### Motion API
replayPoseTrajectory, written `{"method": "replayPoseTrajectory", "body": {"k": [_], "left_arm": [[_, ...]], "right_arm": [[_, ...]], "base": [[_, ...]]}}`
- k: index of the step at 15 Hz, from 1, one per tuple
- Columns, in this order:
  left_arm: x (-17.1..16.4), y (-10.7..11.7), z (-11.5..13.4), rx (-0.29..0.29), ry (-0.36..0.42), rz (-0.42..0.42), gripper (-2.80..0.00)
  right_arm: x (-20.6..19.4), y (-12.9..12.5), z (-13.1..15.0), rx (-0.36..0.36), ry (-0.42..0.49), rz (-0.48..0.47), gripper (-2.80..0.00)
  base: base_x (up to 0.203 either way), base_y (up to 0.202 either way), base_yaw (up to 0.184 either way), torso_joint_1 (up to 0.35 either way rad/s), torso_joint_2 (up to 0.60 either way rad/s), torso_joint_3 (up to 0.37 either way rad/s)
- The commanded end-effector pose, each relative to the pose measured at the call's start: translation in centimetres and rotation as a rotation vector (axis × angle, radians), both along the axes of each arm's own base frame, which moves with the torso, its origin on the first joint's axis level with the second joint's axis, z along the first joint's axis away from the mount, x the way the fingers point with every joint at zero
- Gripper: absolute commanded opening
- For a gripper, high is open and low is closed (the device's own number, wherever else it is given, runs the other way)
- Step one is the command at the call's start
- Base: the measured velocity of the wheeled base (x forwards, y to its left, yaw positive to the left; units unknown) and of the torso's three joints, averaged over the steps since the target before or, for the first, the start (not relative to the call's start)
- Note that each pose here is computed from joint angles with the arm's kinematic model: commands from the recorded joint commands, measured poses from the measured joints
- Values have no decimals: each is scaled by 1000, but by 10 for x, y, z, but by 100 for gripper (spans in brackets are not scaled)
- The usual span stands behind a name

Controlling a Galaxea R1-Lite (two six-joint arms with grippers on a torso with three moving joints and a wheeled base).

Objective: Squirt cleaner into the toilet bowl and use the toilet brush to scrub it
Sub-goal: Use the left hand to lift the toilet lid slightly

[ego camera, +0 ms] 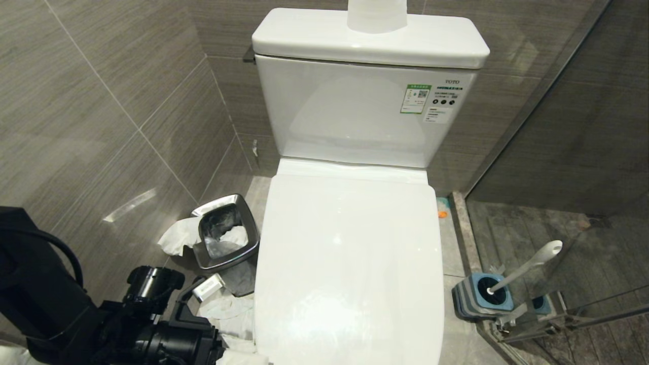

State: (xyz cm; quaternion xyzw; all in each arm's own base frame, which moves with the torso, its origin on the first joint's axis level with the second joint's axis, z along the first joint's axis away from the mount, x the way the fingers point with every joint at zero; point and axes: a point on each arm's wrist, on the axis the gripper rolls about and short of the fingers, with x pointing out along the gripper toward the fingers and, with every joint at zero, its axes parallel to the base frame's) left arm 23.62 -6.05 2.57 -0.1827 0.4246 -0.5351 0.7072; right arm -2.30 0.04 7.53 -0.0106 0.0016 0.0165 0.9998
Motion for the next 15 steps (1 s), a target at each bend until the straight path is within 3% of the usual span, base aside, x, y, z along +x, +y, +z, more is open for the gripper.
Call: {"method": "replayPoseTrajectory", "body": {"k": [1, 9, 15], "left_arm": [[-1, -2, 1, -3, -8, -12, 0], [-7, -14, 6, -12, -18, -68, 0], [-17, -22, 13, -58, -16, -131, 0]], "right_arm": [[0, 0, 0, 0, 0, 1, -280], [0, 0, 0, -2, 0, 1, -280], [0, 0, 0, 0, 1, 1, -280]], "base": [[0, 0, 0, 0, 0, 0], [0, 0, 0, 0, 0, 0], [0, 0, 0, 0, 0, 0]]}}
